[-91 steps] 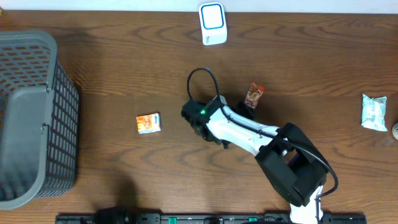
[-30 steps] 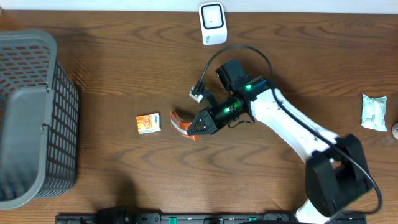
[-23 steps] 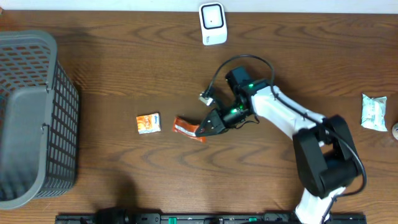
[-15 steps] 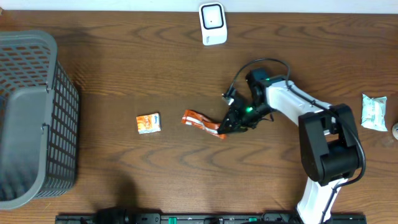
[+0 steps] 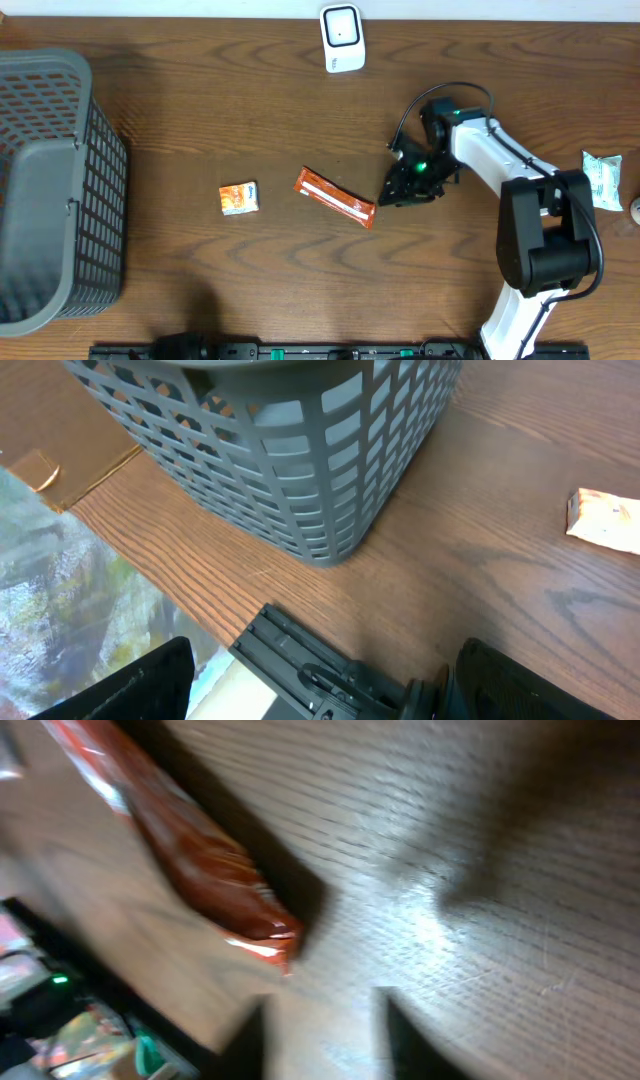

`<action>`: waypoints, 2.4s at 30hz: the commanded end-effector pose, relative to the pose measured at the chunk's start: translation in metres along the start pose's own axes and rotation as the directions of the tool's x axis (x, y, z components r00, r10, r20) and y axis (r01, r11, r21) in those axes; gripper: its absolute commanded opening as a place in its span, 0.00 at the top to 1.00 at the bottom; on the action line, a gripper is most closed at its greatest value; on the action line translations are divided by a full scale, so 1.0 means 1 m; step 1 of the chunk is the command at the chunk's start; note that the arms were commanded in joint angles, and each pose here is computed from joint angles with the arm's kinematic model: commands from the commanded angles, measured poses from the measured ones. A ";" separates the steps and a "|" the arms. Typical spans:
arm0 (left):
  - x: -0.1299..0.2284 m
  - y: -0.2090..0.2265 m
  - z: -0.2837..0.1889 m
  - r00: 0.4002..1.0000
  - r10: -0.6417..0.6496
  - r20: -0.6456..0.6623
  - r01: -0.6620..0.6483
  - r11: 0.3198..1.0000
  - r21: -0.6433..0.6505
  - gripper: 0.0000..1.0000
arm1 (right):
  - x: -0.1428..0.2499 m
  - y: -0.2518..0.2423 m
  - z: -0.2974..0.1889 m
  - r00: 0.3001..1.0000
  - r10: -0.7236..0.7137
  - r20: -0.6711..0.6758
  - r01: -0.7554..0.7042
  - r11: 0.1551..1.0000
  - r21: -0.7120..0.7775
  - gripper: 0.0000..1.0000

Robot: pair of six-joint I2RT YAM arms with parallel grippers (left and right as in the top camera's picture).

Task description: Scan the item barcode

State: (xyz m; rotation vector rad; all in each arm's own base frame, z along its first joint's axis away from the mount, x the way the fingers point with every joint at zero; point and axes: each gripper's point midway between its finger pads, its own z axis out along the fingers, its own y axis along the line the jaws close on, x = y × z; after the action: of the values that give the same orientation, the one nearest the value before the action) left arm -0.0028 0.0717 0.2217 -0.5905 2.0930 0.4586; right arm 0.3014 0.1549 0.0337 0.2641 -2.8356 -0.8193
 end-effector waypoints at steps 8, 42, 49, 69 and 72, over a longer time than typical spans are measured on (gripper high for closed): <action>0.017 0.005 -0.001 0.997 0.031 -0.068 -0.032 0.999 -0.023 0.16 | -0.009 0.076 -0.026 0.987 -0.116 0.113 0.149 0.926 -0.346 0.99; 0.017 0.005 -0.001 0.997 0.031 -0.068 -0.032 0.999 -0.023 0.16 | -0.032 0.100 0.001 0.992 -0.110 0.062 0.126 0.904 -0.409 0.41; 0.017 0.005 -0.001 0.997 0.031 -0.068 -0.032 0.999 -0.023 0.16 | -0.048 0.166 -0.103 0.934 -0.126 0.335 0.249 0.901 -0.356 0.01; 0.017 0.005 -0.001 0.997 0.031 -0.068 -0.032 0.999 -0.023 0.16 | -0.052 0.124 -0.121 0.833 -0.344 0.433 0.367 0.930 0.032 0.01; 0.017 0.005 -0.001 0.997 0.031 -0.068 -0.032 0.999 -0.023 0.16 | -0.060 0.116 -0.110 0.792 -0.458 0.403 0.443 0.886 0.135 0.01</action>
State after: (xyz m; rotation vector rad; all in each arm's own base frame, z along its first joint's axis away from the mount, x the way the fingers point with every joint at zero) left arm -0.0027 0.0716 0.2217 -0.5903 2.0931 0.4582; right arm 0.3609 0.2148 0.2033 0.6746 -3.1974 -1.2224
